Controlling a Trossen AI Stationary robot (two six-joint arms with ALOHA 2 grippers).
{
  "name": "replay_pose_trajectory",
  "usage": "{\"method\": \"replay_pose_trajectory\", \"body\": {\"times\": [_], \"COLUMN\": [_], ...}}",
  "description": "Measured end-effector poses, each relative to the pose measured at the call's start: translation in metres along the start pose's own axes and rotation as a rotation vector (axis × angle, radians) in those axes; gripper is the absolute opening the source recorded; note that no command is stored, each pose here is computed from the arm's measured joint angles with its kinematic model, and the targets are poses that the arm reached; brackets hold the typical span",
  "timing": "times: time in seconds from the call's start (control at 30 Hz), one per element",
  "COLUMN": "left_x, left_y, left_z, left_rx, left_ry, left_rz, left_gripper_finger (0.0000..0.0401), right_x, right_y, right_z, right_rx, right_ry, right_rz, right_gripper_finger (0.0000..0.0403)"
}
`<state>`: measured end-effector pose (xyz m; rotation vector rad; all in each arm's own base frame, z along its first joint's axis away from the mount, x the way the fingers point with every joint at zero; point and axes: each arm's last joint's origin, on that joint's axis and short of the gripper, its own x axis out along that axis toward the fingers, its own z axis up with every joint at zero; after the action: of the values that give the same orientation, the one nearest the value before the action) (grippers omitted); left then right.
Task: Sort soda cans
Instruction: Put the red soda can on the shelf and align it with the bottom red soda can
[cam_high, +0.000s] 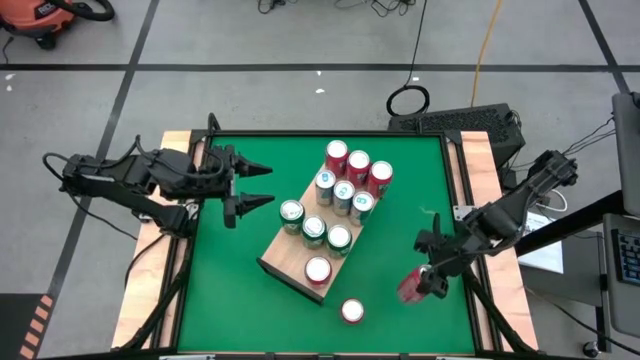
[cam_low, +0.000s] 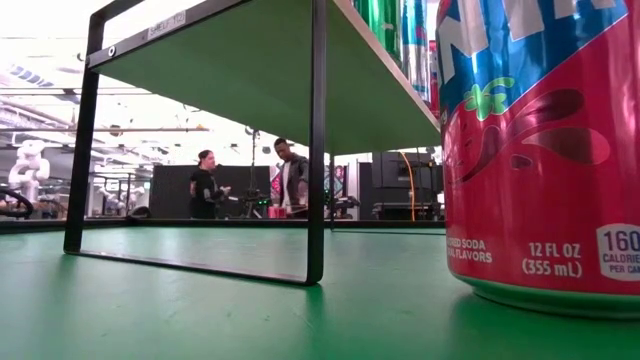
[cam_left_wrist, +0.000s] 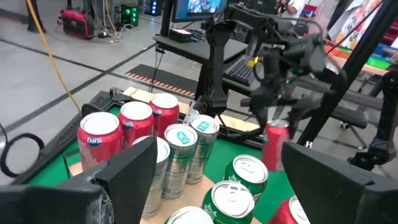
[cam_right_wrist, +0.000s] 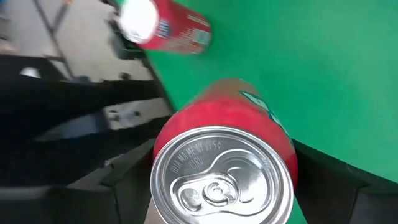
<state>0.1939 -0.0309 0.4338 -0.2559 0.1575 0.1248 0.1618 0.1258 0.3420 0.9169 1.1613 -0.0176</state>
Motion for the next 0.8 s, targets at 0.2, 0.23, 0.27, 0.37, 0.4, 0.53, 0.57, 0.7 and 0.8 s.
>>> {"method": "replay_pose_trajectory", "body": {"times": [0.2, 0.23, 0.27, 0.37, 0.4, 0.53, 0.57, 0.7, 0.8], "left_x": [0.005, 0.006, 0.008, 0.014, 0.015, 0.023, 0.024, 0.028, 0.029], "left_y": [-0.003, -0.004, -0.004, -0.006, -0.007, -0.010, -0.010, -0.012, -0.013], "left_z": [0.005, 0.005, 0.005, 0.006, 0.006, 0.006, 0.007, 0.007, 0.006], "left_rx": [0.064, 0.081, 0.092, 0.120, 0.129, 0.148, 0.150, 0.150, 0.183], "left_ry": [-0.054, -0.061, -0.063, -0.082, -0.086, -0.108, -0.115, -0.126, -0.127], "left_rz": [-0.015, -0.016, -0.016, -0.019, -0.020, -0.023, -0.025, -0.028, -0.043], "left_gripper_finger": [0.0343, 0.0343, 0.0343, 0.0343, 0.0343, 0.0343, 0.0343, 0.0343, 0.0343], "right_x": [-0.029, -0.034, -0.039, -0.052, -0.056, -0.066, -0.068, -0.074, -0.079], "right_y": [0.023, 0.027, 0.031, 0.040, 0.043, 0.052, 0.053, 0.060, 0.064], "right_z": [0.006, 0.007, 0.008, 0.012, 0.013, 0.017, 0.019, 0.026, 0.032], "right_rx": [0.023, 0.021, 0.020, 0.025, 0.025, 0.042, 0.050, 0.072, 0.084], "right_ry": [-0.100, -0.122, -0.143, -0.206, -0.223, -0.327, -0.353, -0.487, -0.610], "right_rz": [0.138, 0.170, 0.202, 0.276, 0.297, 0.378, 0.398, 0.467, 0.503], "right_gripper_finger": [0.0298, 0.0298, 0.0298, 0.0298, 0.0298, 0.0298, 0.0298, 0.0298, 0.0298]}}
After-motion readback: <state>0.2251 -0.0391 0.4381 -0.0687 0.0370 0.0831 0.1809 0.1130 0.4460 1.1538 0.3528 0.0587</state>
